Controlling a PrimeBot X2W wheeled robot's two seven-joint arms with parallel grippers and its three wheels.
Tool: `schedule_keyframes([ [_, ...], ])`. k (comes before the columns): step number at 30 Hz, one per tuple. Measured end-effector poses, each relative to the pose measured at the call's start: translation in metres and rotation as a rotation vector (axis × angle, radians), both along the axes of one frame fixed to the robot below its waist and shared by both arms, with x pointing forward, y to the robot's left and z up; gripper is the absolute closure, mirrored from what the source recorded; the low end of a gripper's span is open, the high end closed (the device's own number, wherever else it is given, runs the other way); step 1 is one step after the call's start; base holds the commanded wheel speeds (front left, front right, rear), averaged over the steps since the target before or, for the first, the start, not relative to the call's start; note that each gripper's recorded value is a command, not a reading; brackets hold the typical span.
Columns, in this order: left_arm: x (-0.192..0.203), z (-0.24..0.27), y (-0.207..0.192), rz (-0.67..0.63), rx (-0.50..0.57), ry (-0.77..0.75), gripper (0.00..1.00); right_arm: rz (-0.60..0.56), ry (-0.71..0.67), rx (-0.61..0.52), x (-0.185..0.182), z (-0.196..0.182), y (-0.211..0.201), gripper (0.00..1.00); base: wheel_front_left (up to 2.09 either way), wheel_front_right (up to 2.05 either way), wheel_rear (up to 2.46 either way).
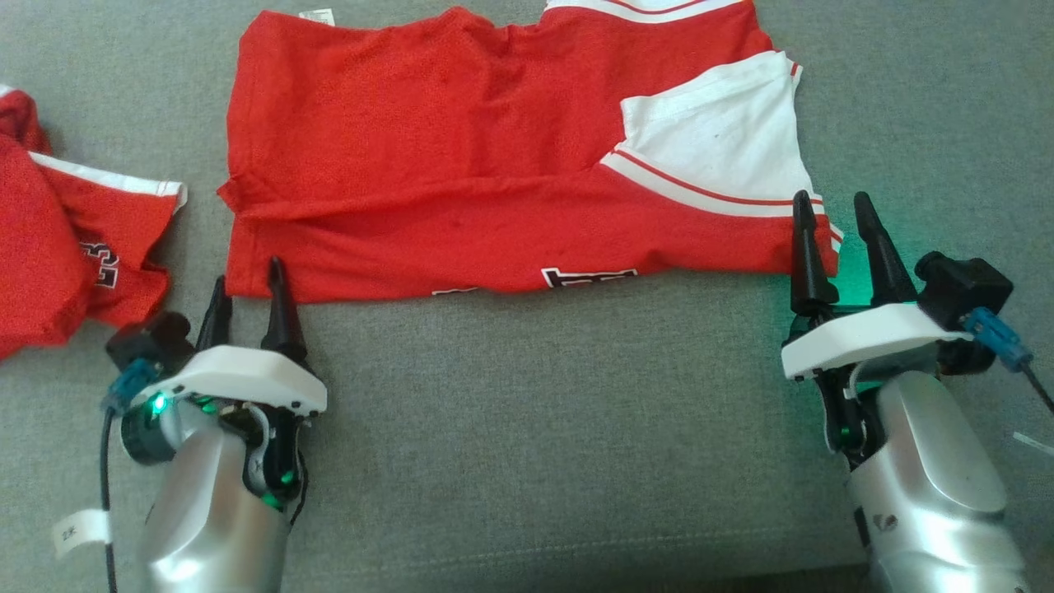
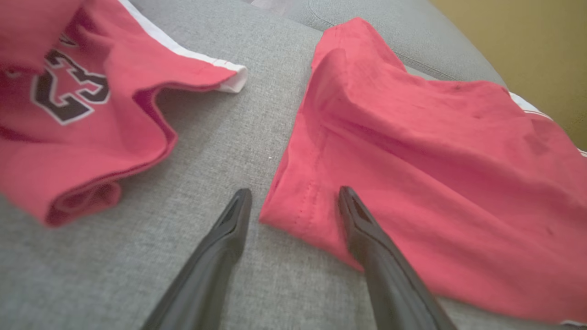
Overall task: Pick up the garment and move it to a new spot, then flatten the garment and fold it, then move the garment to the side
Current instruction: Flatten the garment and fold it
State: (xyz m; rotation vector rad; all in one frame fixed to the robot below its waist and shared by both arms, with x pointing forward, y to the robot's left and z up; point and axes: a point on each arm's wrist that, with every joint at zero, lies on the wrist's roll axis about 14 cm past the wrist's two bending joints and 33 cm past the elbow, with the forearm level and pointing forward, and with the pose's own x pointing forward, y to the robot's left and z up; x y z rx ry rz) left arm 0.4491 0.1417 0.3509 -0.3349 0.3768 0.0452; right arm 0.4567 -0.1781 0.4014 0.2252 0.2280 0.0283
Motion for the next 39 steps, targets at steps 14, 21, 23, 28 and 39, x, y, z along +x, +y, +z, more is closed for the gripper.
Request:
schedule_keyframes([
  [14, 0.005, -0.004, -0.003, -0.026, 0.024, 0.023, 1.0, -0.012, 0.008, -0.001, -0.005, -0.001, -0.004, 0.0, 0.0, 0.0, 0.0],
  [21, 0.005, -0.001, -0.003, -0.033, 0.025, 0.016, 1.0, 0.004, 0.101, 0.0, -0.025, -0.028, 0.002, 0.0, 0.0, 0.0, 0.0],
  [23, 0.004, -0.001, -0.004, -0.044, 0.037, 0.013, 1.0, 0.011, 0.137, -0.001, -0.029, -0.037, 0.004, 0.0, 0.0, 0.0, 0.0],
  [28, 0.004, 0.002, -0.004, -0.051, 0.046, 0.004, 1.0, 0.024, 0.147, -0.001, -0.026, -0.039, 0.008, 1.0, 0.0, 0.0, 0.0],
  [39, -0.02, 0.016, -0.001, -0.052, 0.064, -0.022, 1.0, -0.007, 0.067, 0.009, -0.021, -0.011, 0.001, 1.0, 0.0, 0.0, 0.0],
])
